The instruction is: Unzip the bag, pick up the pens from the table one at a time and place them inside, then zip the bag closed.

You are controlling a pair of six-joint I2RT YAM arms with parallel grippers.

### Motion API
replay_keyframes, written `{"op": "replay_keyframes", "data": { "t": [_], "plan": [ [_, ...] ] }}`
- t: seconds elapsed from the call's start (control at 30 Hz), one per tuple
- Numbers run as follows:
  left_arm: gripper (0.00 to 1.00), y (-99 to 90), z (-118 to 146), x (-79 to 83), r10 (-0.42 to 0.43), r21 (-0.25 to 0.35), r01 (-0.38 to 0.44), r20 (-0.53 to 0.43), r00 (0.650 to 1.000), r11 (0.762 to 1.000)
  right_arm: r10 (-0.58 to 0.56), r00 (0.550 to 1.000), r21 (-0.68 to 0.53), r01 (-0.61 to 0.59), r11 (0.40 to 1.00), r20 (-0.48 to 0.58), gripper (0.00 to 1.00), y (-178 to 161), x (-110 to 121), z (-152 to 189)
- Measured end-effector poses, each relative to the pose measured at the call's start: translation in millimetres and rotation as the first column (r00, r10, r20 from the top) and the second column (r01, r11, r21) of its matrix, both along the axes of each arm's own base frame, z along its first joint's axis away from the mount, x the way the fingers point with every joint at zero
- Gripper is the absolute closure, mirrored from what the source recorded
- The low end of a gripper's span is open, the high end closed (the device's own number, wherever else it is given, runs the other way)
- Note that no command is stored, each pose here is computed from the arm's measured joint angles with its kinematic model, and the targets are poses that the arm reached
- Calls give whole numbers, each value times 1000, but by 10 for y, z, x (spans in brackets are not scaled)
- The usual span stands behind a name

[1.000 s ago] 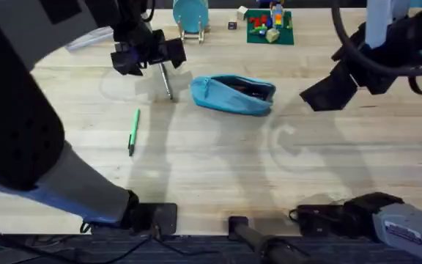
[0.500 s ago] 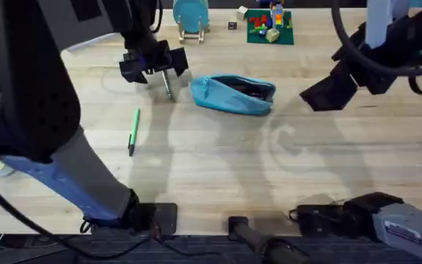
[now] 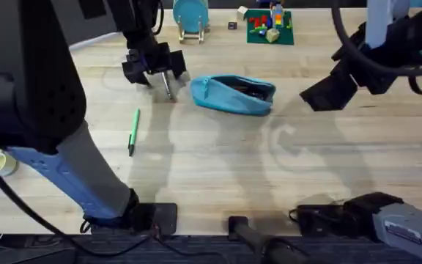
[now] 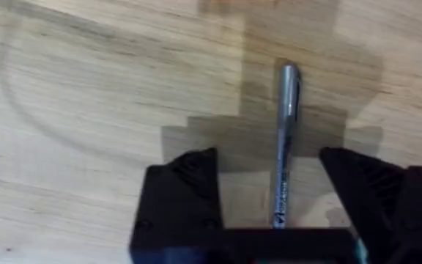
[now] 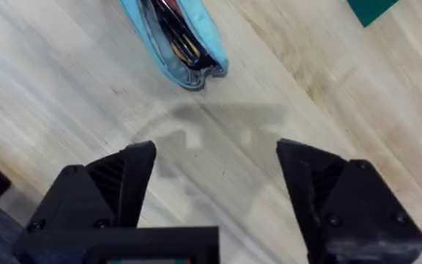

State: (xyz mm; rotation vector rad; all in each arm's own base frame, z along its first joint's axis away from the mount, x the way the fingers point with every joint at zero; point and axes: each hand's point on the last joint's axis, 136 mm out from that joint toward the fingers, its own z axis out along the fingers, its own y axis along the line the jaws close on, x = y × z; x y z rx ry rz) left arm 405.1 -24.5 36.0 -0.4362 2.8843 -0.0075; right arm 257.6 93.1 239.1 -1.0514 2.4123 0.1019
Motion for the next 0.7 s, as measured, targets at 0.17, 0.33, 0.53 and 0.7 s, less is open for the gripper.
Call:
{"op": "replay_keyframes", "data": {
  "t": [0.17, 0.33, 0.53, 0.7],
  "plan": [
    [661, -9, 1, 4, 2, -6, -2, 1, 1000, 1000, 0, 1000, 0, 0, 1000, 0, 3, 0, 0, 0],
    [953, -37, 11, 3, -2, -20, 2, -1, 1000, 1000, 0, 1000, 0, 0, 1000, -1, 3, 0, 0, -2],
    [959, -42, 12, -1, -2, -22, 2, -3, 1000, 1000, 0, 1000, 0, 0, 1000, -1, 3, 0, 0, -2],
    [959, -42, 20, -4, -2, -22, 2, -14, 1000, 1000, 0, 1000, 0, 0, 1000, 0, 3, 0, 0, 0]
  ]
}}
